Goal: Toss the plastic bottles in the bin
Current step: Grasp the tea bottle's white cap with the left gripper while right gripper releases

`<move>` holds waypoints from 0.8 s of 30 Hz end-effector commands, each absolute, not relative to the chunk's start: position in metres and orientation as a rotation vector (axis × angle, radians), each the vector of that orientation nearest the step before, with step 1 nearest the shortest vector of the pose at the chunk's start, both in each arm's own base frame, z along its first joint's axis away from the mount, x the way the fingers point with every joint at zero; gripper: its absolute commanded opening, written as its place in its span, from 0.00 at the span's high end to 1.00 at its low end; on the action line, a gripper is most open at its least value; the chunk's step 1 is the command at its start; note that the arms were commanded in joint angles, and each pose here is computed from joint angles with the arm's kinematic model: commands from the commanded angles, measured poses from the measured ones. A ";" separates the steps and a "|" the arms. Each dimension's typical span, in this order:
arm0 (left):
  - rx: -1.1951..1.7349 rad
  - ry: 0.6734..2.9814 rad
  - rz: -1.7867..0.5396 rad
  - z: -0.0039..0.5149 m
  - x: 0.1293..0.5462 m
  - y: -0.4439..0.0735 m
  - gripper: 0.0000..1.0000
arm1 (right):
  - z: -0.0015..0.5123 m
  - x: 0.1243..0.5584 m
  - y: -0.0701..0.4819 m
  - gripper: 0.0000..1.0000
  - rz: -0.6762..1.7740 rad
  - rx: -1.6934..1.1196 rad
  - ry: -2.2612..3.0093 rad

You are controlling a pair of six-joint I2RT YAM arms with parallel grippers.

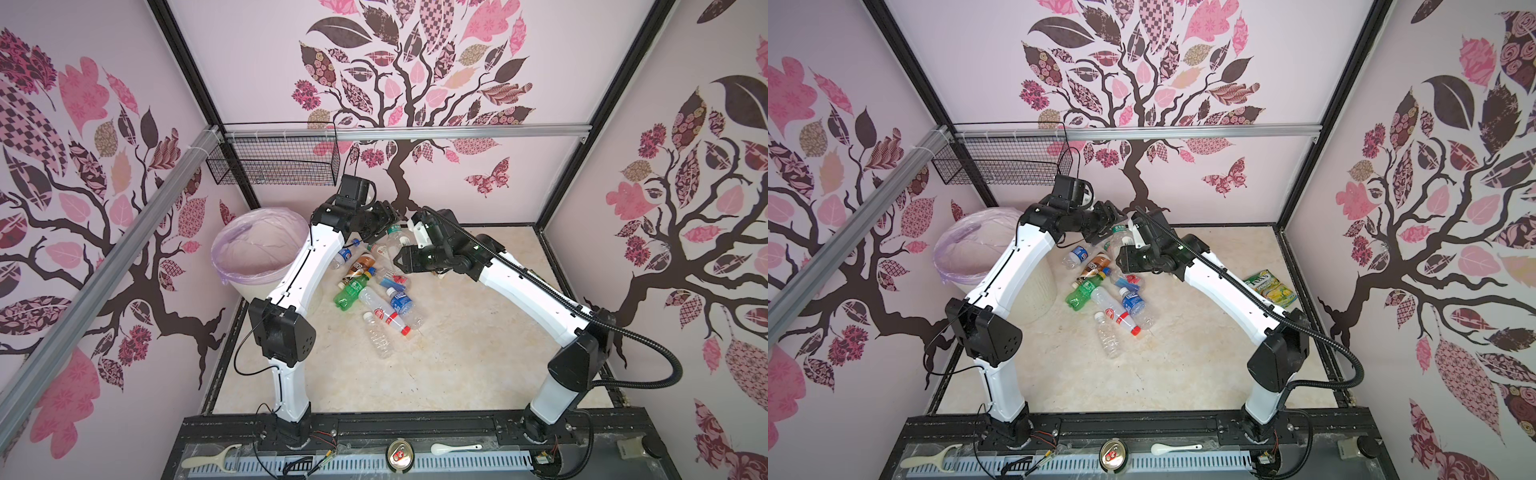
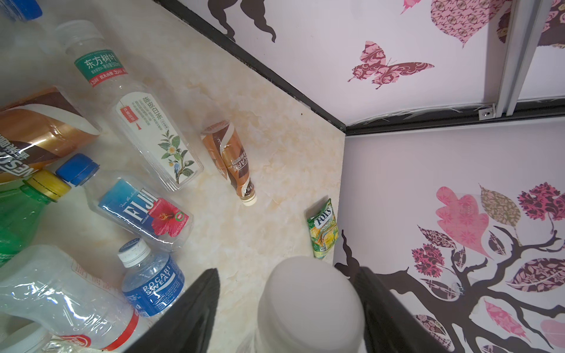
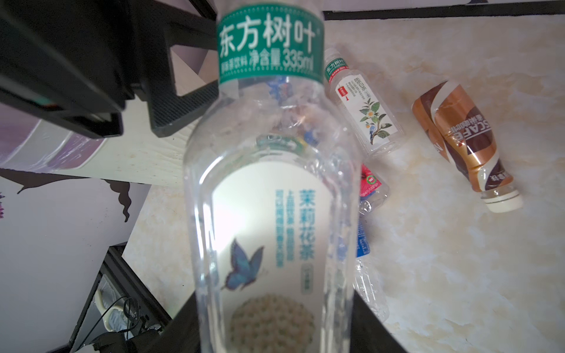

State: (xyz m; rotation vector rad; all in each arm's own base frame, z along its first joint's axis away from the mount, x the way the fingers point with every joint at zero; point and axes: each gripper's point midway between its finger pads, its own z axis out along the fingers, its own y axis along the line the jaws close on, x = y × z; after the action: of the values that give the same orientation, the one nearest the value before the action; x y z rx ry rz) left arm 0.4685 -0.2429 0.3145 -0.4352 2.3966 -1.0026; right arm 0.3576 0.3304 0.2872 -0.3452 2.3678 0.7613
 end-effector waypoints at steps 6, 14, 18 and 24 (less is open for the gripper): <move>-0.379 2.325 -0.976 0.324 0.467 -0.253 0.50 | 0.321 0.342 0.325 0.46 0.818 -0.382 2.291; -0.358 2.313 -0.953 0.329 0.469 -0.251 0.67 | 0.325 0.343 0.320 0.38 0.801 -0.370 2.275; -0.359 2.306 -0.942 0.333 0.466 -0.249 0.72 | 0.327 0.341 0.318 0.33 0.800 -0.368 2.269; -0.383 2.268 -0.884 0.346 0.465 -0.229 0.74 | 0.331 0.337 0.317 0.21 0.836 -0.339 2.258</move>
State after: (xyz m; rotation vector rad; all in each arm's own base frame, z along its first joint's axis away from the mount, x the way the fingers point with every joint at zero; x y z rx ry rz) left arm 0.4691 -0.2453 0.3188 -0.3752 2.3403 -0.9060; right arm 0.3470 0.3207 0.3089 -0.3466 2.3099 0.7935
